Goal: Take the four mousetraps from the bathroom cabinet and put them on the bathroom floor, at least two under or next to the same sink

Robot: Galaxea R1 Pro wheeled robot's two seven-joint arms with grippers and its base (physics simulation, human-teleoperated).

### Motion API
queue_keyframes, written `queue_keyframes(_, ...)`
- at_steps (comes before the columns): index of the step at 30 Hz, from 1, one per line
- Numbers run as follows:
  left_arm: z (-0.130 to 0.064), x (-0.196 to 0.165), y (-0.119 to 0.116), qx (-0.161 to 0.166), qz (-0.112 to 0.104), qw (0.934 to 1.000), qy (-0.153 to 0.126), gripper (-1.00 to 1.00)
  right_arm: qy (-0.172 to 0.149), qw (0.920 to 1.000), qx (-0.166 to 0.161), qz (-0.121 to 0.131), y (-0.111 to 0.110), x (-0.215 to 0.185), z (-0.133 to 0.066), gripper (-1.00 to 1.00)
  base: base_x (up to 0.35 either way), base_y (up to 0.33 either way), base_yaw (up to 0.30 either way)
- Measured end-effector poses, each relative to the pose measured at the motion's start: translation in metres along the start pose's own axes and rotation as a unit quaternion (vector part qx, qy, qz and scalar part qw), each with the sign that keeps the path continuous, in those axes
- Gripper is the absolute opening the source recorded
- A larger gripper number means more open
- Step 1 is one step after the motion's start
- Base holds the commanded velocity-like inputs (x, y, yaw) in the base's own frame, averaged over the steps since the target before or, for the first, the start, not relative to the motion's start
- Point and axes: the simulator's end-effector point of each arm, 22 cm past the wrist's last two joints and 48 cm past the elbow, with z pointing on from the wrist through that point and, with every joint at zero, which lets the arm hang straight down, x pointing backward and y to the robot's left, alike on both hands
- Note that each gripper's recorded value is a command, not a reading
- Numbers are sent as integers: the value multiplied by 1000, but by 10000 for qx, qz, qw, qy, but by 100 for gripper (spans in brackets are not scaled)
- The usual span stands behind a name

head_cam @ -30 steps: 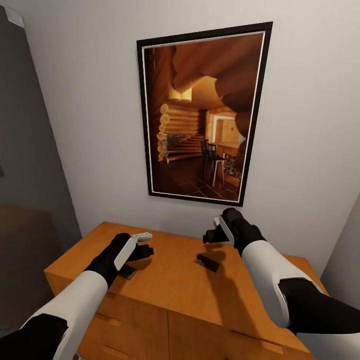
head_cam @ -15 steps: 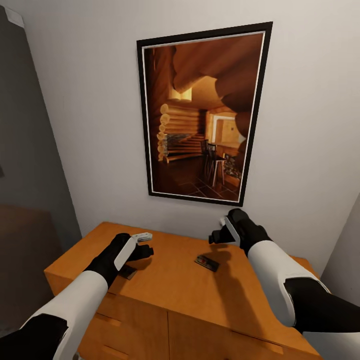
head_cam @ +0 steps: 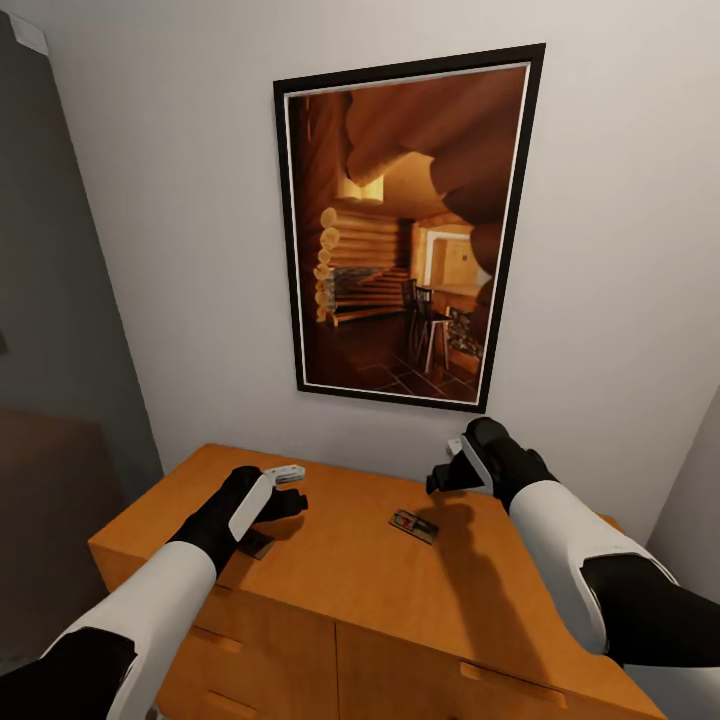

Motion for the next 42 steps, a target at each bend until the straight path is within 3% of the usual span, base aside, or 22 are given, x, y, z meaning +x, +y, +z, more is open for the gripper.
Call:
queue_keyframes(23,0,0,2,-16,-5,10000,-2,100,-63,9998,-127,-163,20,-6,-3,100,0,0,0)
queue_keyframes(34,0,0,2,-16,-3,10000,-2,100,18,9994,-242,-265,45,-2,2,100,0,0,0)
queue_keyframes(42,0,0,2,-15,-5,10000,-2,100,232,9990,-261,-264,49,13,11,100,0,0,0)
